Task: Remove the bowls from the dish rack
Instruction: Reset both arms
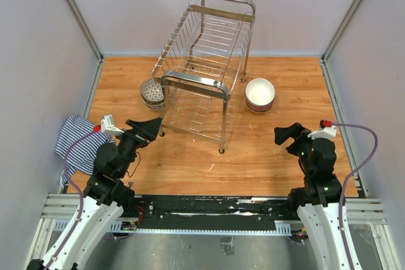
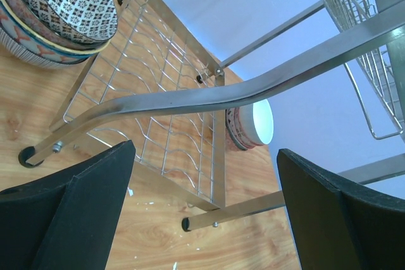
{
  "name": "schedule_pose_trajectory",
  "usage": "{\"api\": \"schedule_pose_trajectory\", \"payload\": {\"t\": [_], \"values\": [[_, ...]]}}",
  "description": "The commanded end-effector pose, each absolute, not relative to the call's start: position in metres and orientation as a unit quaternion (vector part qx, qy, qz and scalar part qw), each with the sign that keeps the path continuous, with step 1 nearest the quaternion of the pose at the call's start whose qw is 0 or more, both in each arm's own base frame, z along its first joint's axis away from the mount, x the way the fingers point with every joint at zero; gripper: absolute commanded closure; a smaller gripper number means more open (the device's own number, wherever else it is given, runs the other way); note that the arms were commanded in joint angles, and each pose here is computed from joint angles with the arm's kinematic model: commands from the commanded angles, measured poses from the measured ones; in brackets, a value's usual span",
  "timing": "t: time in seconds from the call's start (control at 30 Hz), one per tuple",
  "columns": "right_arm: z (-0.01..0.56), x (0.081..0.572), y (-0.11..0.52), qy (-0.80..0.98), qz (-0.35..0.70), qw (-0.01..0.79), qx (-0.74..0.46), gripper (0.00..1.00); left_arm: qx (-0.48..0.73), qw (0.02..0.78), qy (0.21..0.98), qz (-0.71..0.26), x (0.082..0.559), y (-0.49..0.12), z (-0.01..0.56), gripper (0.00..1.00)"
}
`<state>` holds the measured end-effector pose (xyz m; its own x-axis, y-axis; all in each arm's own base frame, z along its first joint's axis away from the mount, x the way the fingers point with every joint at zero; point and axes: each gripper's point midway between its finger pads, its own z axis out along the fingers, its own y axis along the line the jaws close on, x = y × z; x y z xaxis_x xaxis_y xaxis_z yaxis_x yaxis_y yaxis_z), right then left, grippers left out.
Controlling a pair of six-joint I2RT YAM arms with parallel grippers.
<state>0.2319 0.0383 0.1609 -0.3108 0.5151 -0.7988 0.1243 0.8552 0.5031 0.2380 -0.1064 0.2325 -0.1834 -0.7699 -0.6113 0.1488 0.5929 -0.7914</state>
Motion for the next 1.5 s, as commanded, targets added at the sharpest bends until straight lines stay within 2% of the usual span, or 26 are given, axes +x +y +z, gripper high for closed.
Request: {"api": "schedule_pose_trajectory", "payload": {"t": [0.0, 0.43, 0.93, 1.47], "values": [[0.164, 0.225, 0.029, 0.773, 0.166, 0.575, 0.21, 0.02, -0.219, 0.631, 0.631, -0.395, 0.235, -0.101, 0.253, 0.0], [0.162, 0.223, 0.027, 0.768, 0.162, 0.583, 0.211, 0.02, -0.242, 0.634, 0.616, -0.401, 0.238, -0.097, 0.238, 0.0], [0.156, 0.218, 0.031, 0.776, 0.17, 0.572, 0.206, 0.02, -0.237, 0.612, 0.648, -0.387, 0.233, -0.099, 0.234, 0.0], [0.156, 0.222, 0.033, 0.775, 0.176, 0.571, 0.205, 0.02, -0.244, 0.62, 0.635, -0.39, 0.232, -0.095, 0.236, 0.0]]}}
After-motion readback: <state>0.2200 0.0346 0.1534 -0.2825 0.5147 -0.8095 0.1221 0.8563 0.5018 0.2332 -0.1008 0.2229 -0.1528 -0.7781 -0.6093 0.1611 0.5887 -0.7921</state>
